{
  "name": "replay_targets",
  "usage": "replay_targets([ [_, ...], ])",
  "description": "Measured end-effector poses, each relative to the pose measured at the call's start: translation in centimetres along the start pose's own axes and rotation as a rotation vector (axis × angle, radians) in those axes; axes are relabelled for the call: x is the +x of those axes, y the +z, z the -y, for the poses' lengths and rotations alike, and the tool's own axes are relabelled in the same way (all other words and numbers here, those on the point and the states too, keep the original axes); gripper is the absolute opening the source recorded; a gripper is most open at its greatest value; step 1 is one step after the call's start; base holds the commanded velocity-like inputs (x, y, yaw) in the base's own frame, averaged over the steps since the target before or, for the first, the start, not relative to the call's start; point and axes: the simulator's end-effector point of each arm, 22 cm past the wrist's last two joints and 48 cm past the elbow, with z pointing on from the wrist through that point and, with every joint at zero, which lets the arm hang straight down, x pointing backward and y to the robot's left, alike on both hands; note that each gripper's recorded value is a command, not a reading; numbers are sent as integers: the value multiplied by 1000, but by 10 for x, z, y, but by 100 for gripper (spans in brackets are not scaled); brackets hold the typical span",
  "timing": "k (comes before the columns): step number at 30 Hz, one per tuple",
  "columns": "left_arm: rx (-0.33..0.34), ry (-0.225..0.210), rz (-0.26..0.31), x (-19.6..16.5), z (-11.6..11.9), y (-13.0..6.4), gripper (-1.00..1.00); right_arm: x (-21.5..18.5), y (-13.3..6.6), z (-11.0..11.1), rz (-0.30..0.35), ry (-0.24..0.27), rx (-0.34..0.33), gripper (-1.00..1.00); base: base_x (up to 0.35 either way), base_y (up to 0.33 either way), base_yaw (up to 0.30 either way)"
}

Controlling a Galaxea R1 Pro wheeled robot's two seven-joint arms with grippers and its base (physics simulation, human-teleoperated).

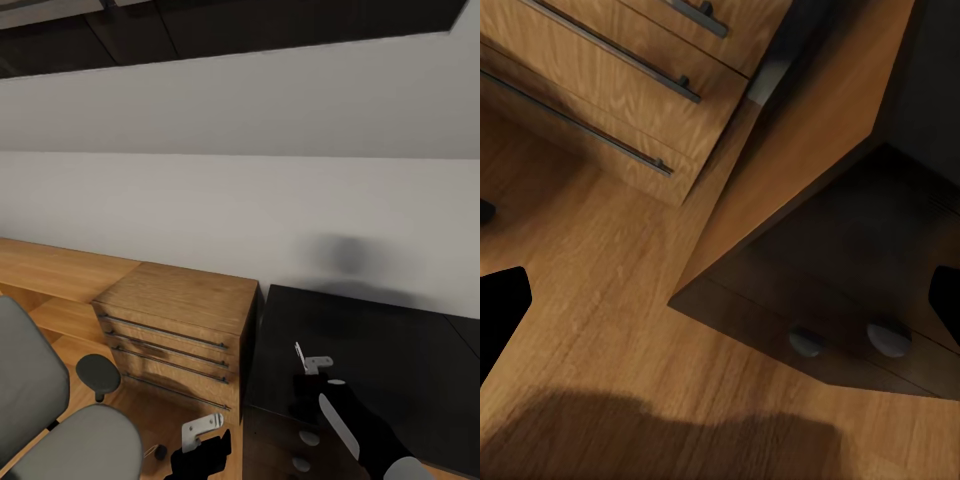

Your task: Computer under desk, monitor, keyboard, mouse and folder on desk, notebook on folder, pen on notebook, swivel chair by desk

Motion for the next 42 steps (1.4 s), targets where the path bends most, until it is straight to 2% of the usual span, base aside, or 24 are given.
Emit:
replay_targets([
  [19,0,0,0,0,0,0,100,3,-4,-2,-43,4,-10,-100,0,0,0],
  [26,0,1,-1,1,0,0,100,5,-10,-14,-91,59,-61,-100,0,0,0],
  [42,0,2,-1,1,0,0,100,7,-12,-11,-117,85,-66,-100,0,0,0],
])
